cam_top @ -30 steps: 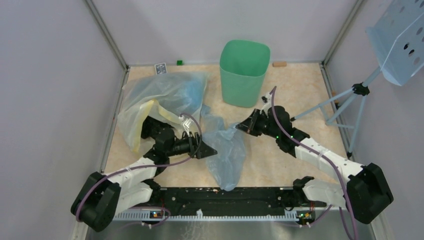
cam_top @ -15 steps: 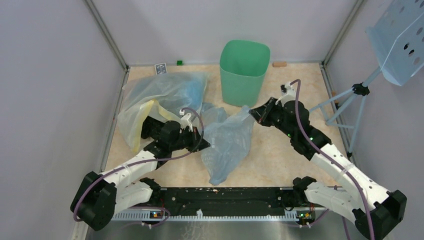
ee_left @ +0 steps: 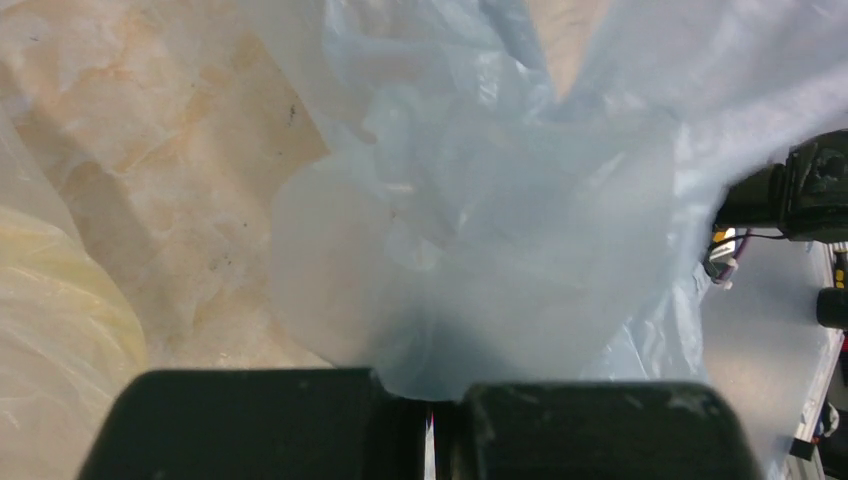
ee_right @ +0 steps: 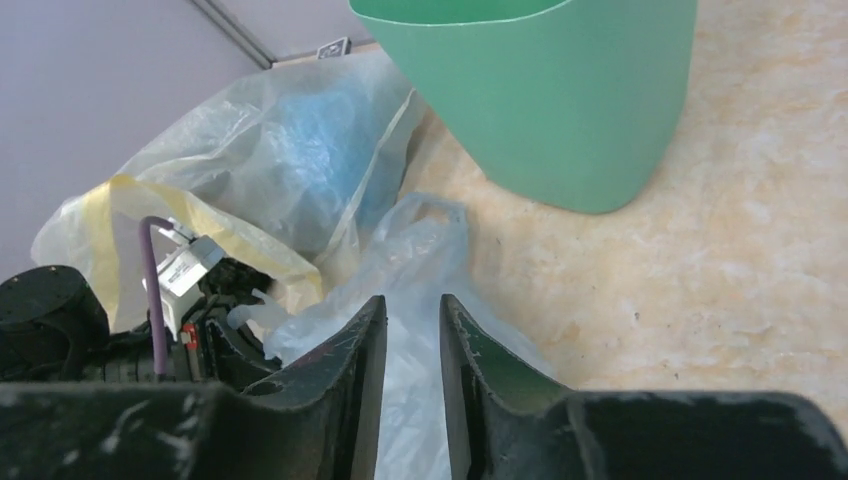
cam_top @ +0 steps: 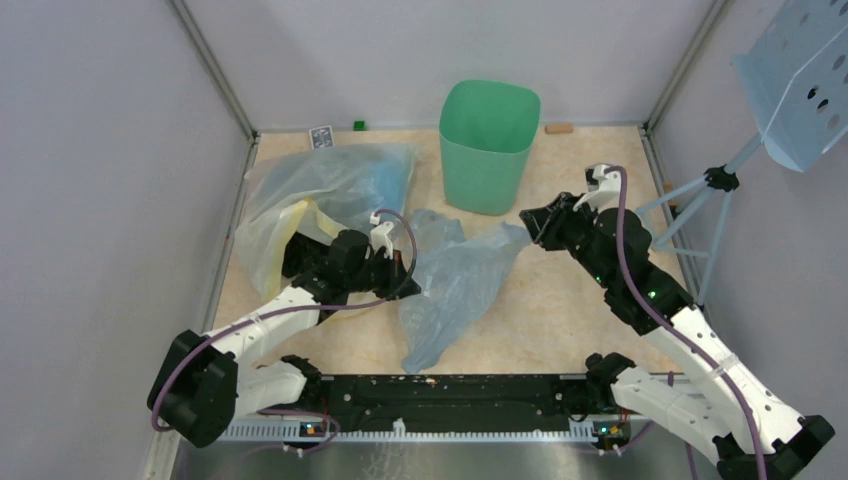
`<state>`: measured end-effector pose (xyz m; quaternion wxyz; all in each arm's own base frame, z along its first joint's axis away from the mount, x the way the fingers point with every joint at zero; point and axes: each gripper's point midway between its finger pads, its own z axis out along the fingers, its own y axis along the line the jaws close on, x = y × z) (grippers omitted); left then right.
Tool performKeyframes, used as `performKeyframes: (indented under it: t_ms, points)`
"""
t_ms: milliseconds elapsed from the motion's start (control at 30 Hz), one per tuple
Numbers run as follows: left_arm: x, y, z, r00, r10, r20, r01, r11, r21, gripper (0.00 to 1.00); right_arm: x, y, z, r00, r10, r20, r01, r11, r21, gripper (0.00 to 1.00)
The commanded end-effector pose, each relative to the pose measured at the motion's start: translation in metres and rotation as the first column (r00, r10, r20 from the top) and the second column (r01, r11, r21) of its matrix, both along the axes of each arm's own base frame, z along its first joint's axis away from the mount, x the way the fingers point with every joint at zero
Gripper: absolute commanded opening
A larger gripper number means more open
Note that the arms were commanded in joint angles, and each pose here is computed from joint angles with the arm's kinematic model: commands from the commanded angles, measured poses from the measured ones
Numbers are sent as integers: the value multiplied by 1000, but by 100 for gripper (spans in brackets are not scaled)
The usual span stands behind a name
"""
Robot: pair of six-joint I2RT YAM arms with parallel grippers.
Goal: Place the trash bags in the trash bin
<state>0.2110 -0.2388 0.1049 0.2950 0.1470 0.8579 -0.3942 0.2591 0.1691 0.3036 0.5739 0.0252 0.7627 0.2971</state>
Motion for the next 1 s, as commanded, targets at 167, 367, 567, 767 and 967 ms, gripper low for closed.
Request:
performKeyframes:
  t_ms: [167,367,567,767,967]
  points:
    - [11,-13,47,998,11,56,-4,992,-122,0,-31,10,-53,977,160,-140,-176,978,-109,48]
    - [14,-14,46,999,14,52,-7,993,-119,0,-61,6,-106,956,208,-208,-224,973,-57,69]
    - [11,-18,50,1000,2,23,1,988,-155,0,-83,41,-124,877,415,-241,-408,909,82,72]
    - [11,-23,64,999,43,-5,-43,966,-256,0,-95,66,-145,803,520,-292,-480,854,200,77]
    - [17,-21,81,990,132,-43,-139,923,-359,0,-105,92,-148,761,578,-295,-500,812,302,77]
